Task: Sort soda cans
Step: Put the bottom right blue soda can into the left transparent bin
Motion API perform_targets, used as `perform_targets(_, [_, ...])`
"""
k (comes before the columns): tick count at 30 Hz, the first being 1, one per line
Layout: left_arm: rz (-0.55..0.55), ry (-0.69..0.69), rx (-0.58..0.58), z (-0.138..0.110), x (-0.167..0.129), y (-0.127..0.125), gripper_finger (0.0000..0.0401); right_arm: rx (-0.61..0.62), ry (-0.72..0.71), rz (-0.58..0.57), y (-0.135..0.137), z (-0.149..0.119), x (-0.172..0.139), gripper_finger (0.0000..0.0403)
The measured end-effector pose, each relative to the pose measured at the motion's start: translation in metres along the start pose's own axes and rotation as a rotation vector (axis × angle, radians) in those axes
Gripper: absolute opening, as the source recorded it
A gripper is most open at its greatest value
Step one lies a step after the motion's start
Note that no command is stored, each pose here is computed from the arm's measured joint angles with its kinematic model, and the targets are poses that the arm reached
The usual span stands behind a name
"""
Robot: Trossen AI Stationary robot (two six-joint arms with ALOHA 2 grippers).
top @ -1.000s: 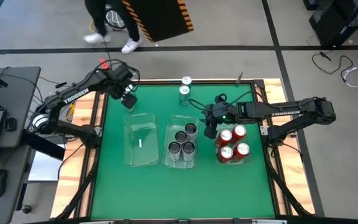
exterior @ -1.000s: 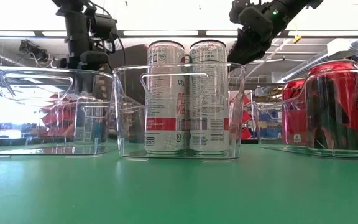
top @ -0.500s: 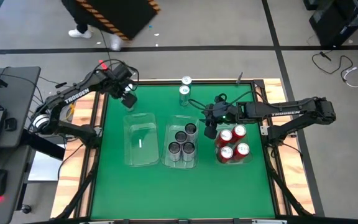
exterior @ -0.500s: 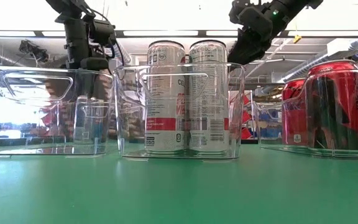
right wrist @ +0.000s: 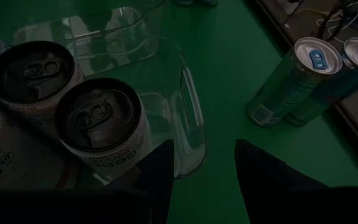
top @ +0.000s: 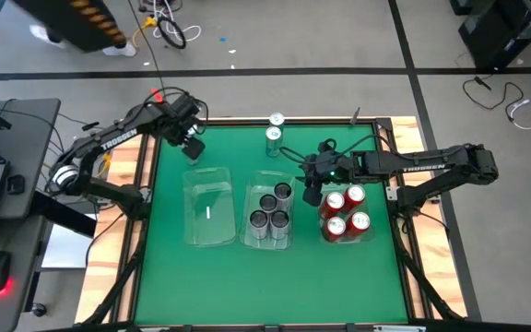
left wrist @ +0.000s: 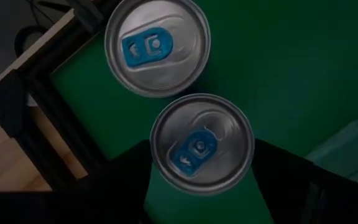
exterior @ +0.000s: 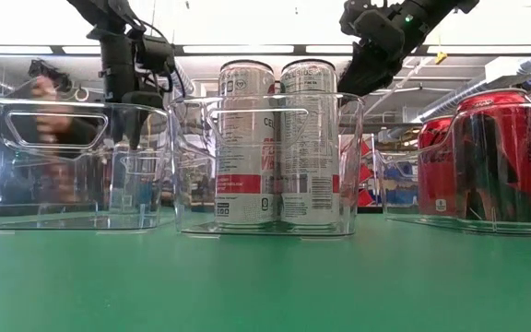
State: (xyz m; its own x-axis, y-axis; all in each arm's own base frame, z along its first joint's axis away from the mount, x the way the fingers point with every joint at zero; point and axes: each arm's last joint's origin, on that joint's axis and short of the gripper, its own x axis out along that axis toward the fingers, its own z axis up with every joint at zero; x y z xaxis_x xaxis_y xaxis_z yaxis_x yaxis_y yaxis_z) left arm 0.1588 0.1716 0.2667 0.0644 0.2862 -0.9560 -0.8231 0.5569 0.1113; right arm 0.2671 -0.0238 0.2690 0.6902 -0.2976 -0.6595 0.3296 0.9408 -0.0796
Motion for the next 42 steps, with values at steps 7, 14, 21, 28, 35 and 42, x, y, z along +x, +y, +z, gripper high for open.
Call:
perform_targets(7, [0.005,-0.01,0.049,0.009,0.009,-0.002,0.0271,0.0,0.003,0.024,0.001,0.0,0.0,0.0156])
perform_targets(14, [0.006,0.001,0.073,0.008,0.009,-0.002,0.0239,0.0,0.003,0.024,0.001,0.0,0.0,0.0156])
perform_targets(21, [0.01,0.009,0.094,0.003,0.005,-0.003,0.0217,0.0,0.003,0.024,0.001,0.0,0.0,0.0156])
perform_targets(28, [0.011,0.031,0.1,-0.003,-0.022,0.002,0.0217,0.0,0.004,0.024,0.001,0.0,0.0,0.0156])
perform_targets(35, [0.004,-0.035,0.113,0.005,-0.066,0.002,0.0217,0.0,0.004,0.024,0.001,0.0,0.0,0.0156])
perform_targets(42, [-0.058,-0.199,0.188,0.008,-0.125,-0.017,0.0217,0.0,0.004,0.024,0.001,0.0,0.0,0.0156])
